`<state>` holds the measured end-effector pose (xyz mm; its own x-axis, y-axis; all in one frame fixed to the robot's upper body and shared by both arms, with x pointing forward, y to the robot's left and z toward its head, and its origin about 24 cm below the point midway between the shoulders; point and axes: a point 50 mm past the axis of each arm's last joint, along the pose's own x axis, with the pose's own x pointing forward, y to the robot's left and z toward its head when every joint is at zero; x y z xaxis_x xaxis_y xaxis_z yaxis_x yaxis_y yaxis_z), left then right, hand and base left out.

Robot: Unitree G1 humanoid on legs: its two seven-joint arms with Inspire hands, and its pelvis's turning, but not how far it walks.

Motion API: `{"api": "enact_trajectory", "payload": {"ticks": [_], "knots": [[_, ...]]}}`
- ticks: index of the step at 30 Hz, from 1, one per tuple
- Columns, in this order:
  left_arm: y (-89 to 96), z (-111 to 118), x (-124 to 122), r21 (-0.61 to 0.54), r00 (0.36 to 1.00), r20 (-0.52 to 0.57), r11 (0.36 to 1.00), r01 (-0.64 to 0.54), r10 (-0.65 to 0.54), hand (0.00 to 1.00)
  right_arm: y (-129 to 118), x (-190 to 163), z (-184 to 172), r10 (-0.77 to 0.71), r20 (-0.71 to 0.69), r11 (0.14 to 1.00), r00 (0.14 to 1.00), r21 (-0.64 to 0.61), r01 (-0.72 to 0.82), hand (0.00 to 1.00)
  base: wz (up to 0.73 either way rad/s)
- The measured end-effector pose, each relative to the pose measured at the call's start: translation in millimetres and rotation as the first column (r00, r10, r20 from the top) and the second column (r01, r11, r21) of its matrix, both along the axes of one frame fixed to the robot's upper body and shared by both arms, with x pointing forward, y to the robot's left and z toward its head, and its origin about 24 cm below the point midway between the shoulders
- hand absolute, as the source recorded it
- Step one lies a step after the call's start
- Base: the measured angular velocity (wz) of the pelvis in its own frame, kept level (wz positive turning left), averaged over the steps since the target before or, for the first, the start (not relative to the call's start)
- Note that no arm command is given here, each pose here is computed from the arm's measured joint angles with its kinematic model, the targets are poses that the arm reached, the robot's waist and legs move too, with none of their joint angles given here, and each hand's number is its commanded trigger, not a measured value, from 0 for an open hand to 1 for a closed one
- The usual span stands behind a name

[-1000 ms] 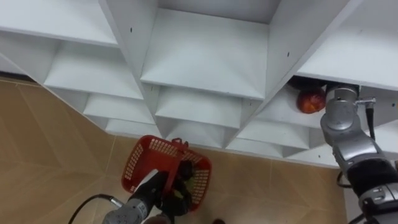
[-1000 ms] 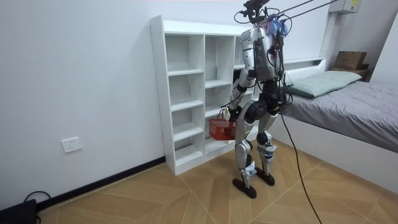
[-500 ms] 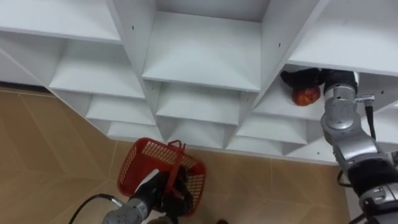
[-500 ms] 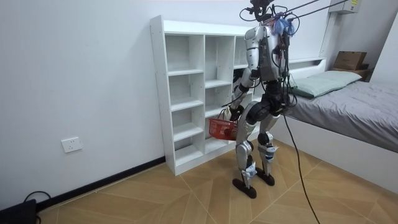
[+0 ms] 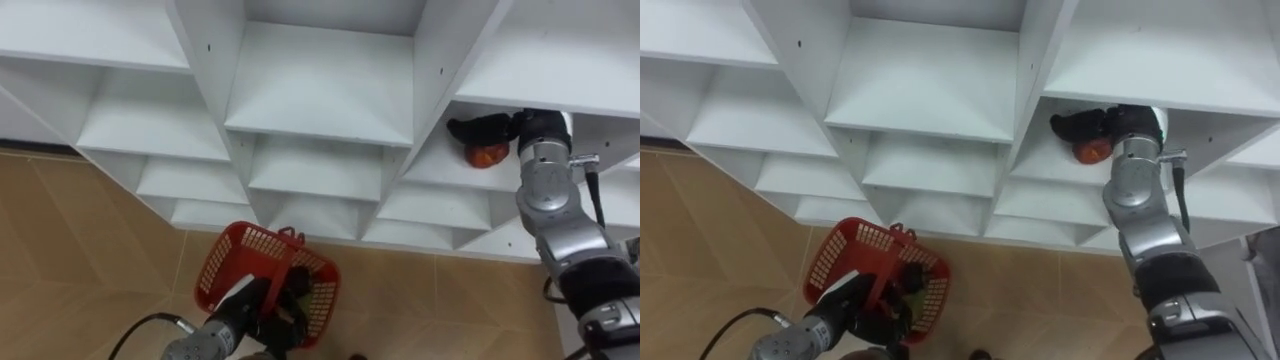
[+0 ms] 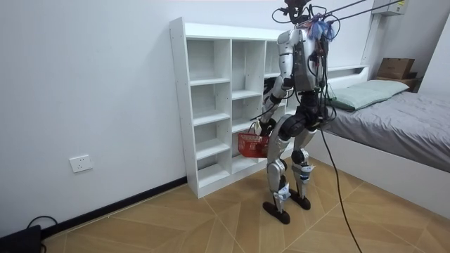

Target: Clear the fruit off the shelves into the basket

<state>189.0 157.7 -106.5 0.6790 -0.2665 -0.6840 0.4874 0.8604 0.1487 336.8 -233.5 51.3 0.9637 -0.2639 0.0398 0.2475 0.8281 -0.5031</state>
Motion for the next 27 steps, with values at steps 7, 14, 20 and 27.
{"api": "enact_trajectory", "payload": {"ticks": [7, 14, 20, 27], "knots": [[2.1, -1, -1, 0.006, 1.0, -0.008, 1.0, -0.005, 0.005, 1.0, -2, -4, -6, -0.005, -0.019, 1.0, 1.0, 0.0, 0.005, 0.0, -0.05], [5.9, -3, -3, 0.016, 1.0, -0.018, 1.0, -0.009, 0.01, 1.0, -4, -10, -14, -0.016, -0.043, 1.0, 0.999, 0.011, 0.017, 0.0, -0.03], [6.4, -4, -4, 0.021, 1.0, -0.023, 1.0, -0.015, 0.015, 1.0, -6, -12, -18, -0.025, -0.058, 1.0, 0.998, 0.017, 0.026, 0.0, 0.0], [4.3, -4, -3, 0.024, 1.0, -0.013, 0.999, -0.022, 0.022, 1.0, -9, -16, -27, -0.038, -0.097, 0.999, 0.995, 0.009, 0.039, 0.0, -0.01]]}}
